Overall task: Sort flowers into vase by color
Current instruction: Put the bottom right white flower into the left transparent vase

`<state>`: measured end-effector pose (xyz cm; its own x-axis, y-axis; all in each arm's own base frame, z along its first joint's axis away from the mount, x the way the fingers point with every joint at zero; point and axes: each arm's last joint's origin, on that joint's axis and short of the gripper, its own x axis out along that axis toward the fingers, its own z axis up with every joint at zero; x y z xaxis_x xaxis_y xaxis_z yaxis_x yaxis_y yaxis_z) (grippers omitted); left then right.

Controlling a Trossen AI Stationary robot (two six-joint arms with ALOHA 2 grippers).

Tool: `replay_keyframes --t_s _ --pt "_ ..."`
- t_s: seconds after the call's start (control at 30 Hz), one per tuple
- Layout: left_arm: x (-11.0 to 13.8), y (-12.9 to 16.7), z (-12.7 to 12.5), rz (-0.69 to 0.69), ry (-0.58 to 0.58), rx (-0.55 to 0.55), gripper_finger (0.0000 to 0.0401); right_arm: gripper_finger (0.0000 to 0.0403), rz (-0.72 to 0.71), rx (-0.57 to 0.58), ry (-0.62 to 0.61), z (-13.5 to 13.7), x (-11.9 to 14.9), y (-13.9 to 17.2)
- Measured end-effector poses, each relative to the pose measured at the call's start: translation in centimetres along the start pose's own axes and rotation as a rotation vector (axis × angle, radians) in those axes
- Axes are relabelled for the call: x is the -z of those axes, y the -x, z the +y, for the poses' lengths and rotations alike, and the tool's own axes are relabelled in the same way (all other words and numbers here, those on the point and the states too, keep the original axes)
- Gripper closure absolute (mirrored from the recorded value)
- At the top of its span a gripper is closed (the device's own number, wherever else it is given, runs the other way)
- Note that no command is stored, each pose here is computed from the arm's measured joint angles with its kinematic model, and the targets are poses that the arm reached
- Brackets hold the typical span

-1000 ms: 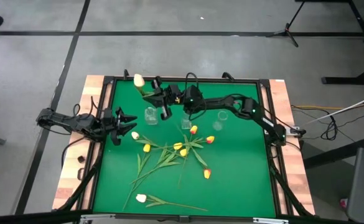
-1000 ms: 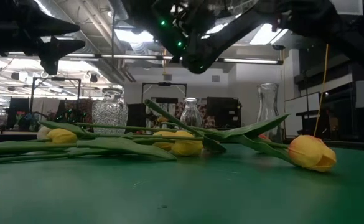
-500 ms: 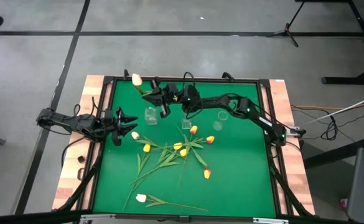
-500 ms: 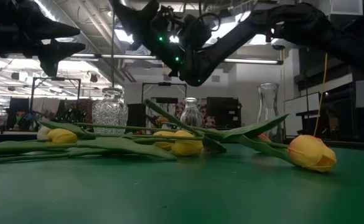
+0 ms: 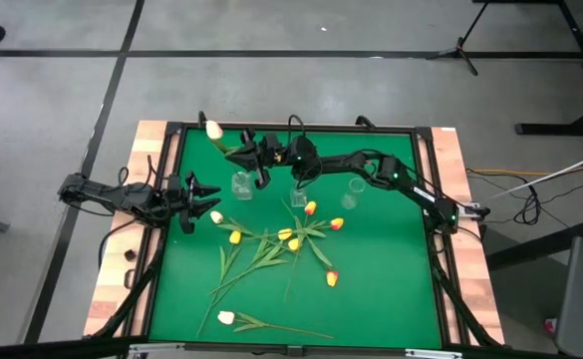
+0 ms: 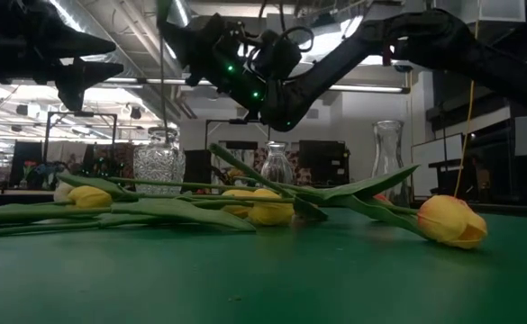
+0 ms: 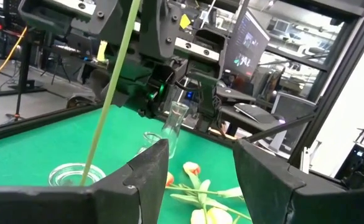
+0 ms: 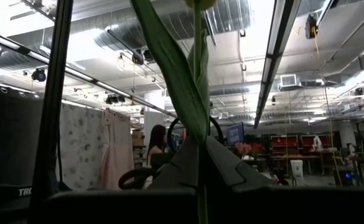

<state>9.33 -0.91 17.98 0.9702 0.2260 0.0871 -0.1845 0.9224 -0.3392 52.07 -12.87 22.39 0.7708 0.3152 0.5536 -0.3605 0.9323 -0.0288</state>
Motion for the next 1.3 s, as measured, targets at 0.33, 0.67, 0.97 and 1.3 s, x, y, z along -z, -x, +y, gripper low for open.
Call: replay_keyframes --t_s 0.33,0.67,0.97,1.3 --pt "0.0 0.0 0.0 0.0 0.001 0.0 0.0222 0.0366 0.079 0.03 -0.051 -0.3 0.9 0.0" --pt "0.0 0.0 0.0 0.0 0.007 0.0 0.0222 0.0342 0.082 0.061 -0.118 -0.8 0.8 0.3" --pt "0.0 0.0 0.0 0.001 0.029 0.001 0.0222 0.0341 0.103 0.077 -0.128 -1.7 0.7 0.9" --pt "0.0 0.0 0.0 0.001 0.03 0.001 0.0222 0.034 0.216 0.037 -0.222 -3.2 1.0 2.0"
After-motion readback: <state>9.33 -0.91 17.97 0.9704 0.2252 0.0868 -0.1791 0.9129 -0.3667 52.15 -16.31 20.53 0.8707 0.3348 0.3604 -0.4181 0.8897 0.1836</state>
